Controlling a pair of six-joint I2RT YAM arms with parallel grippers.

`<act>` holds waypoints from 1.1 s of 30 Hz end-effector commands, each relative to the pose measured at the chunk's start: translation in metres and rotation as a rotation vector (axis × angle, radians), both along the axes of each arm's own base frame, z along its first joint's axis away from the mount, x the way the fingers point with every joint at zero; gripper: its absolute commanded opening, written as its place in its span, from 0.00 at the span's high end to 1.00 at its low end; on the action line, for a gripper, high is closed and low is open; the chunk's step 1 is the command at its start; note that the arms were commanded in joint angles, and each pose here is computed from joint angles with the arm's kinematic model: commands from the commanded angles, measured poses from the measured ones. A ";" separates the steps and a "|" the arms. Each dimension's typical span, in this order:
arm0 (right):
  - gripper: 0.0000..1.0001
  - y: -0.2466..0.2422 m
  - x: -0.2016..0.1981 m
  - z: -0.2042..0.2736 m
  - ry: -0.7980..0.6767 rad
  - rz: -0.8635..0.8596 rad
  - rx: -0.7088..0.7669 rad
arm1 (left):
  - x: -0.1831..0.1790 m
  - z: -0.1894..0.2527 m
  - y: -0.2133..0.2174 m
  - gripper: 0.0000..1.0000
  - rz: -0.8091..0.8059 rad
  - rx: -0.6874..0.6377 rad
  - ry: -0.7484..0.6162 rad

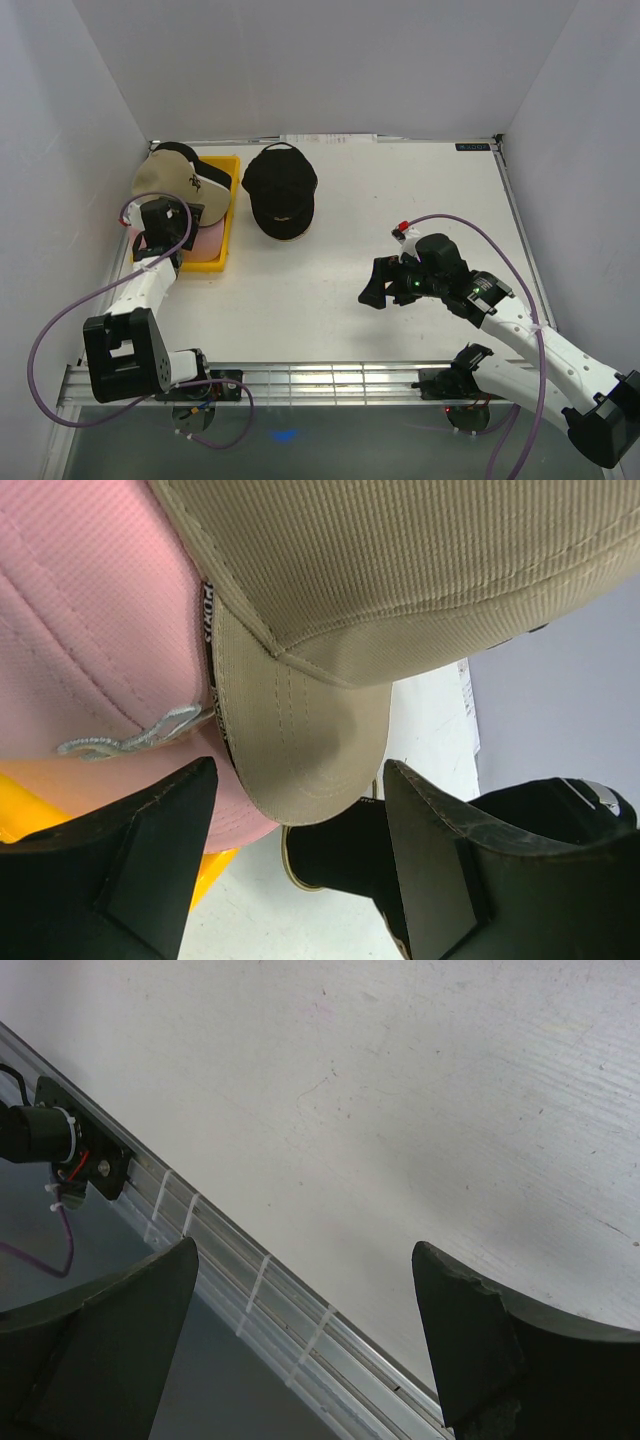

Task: Stack the hats

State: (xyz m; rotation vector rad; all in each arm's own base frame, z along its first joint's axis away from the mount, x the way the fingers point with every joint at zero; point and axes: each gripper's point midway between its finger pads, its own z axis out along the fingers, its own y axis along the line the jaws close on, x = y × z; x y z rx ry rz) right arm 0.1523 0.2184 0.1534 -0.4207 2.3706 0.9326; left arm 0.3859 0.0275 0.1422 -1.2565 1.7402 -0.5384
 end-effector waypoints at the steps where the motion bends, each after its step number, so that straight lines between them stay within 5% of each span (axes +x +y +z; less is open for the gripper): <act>1: 0.08 -0.001 0.003 0.001 -0.030 0.003 -0.005 | 0.007 0.009 0.003 0.23 0.004 -0.001 -0.050; 20: 0.08 -0.004 0.003 0.002 -0.033 -0.007 -0.010 | 0.016 -0.004 -0.003 0.29 -0.012 -0.043 -0.069; 33: 0.08 -0.003 0.004 0.005 -0.036 -0.006 -0.012 | 0.024 0.015 0.000 0.58 -0.010 -0.024 -0.109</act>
